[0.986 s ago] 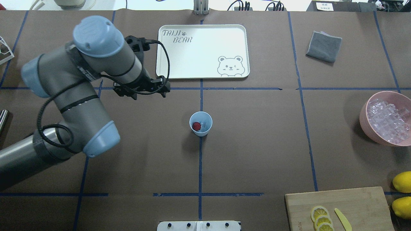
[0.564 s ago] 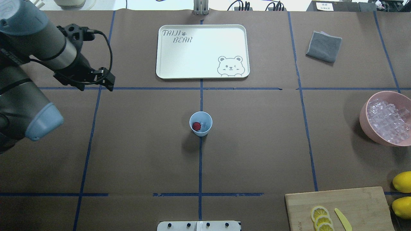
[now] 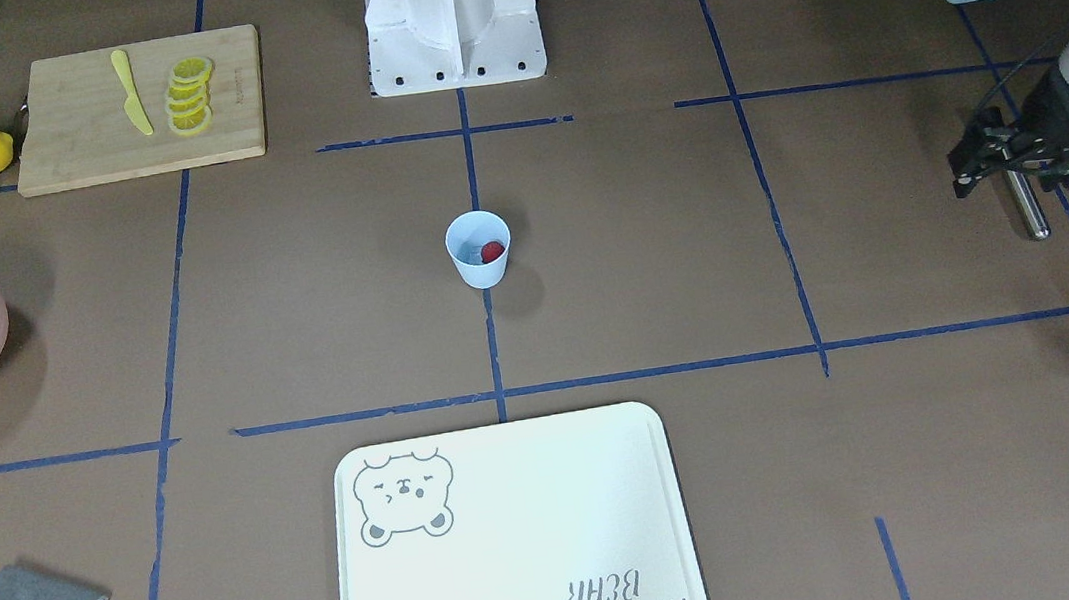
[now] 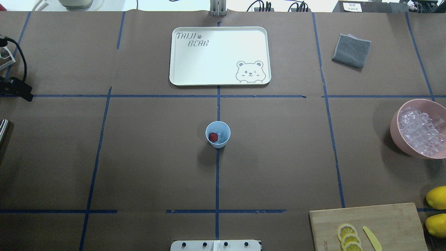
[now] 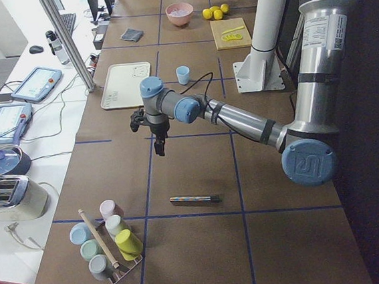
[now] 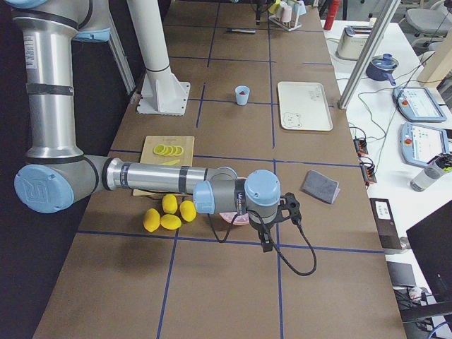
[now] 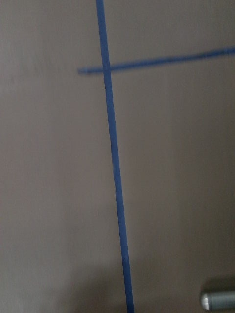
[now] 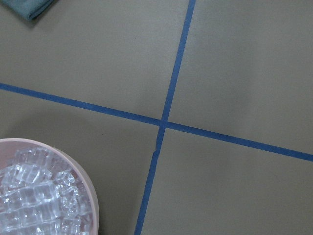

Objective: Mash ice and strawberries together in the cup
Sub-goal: 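Withdraw the left gripper from the cup back toward the table edge, then grasp the steel pestle rod upright with the left gripper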

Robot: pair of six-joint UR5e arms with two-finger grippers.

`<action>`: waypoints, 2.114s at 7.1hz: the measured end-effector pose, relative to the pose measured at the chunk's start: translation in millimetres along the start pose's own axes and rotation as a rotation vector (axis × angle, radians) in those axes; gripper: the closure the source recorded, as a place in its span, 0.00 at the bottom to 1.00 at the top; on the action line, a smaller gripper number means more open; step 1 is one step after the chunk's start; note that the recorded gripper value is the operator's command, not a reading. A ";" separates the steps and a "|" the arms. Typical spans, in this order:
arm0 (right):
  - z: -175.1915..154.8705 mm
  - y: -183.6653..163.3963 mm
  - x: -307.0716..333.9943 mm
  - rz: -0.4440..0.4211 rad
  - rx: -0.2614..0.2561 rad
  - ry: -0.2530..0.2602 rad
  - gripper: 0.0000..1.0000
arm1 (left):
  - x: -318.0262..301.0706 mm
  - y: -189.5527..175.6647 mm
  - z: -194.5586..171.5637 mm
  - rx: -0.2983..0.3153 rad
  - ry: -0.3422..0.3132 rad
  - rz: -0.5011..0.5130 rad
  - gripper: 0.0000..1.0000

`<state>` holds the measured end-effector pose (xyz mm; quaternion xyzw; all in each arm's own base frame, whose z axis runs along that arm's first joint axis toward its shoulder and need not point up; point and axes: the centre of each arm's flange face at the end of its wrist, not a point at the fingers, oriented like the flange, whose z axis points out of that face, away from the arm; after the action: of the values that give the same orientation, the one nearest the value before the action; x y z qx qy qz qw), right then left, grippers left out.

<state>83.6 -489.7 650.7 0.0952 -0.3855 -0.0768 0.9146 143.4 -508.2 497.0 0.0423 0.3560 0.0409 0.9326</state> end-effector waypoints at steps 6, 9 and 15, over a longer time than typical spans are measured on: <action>-0.4 -0.1 -0.2 0.010 0.001 0.000 0.01 | -139.1 59.9 117.4 0.124 0.058 -0.112 0.00; -1.0 -0.1 -0.1 0.010 0.003 0.000 0.01 | -144.8 70.0 139.9 0.122 0.072 -0.137 0.00; -1.3 -0.1 -0.3 0.010 0.003 0.001 0.01 | -135.8 89.4 162.0 0.066 0.066 -0.127 0.00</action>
<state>84.3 -489.7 649.6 0.0945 -0.3858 -0.0718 0.9149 146.5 -442.0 716.7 0.0491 0.3897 -0.0289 0.9192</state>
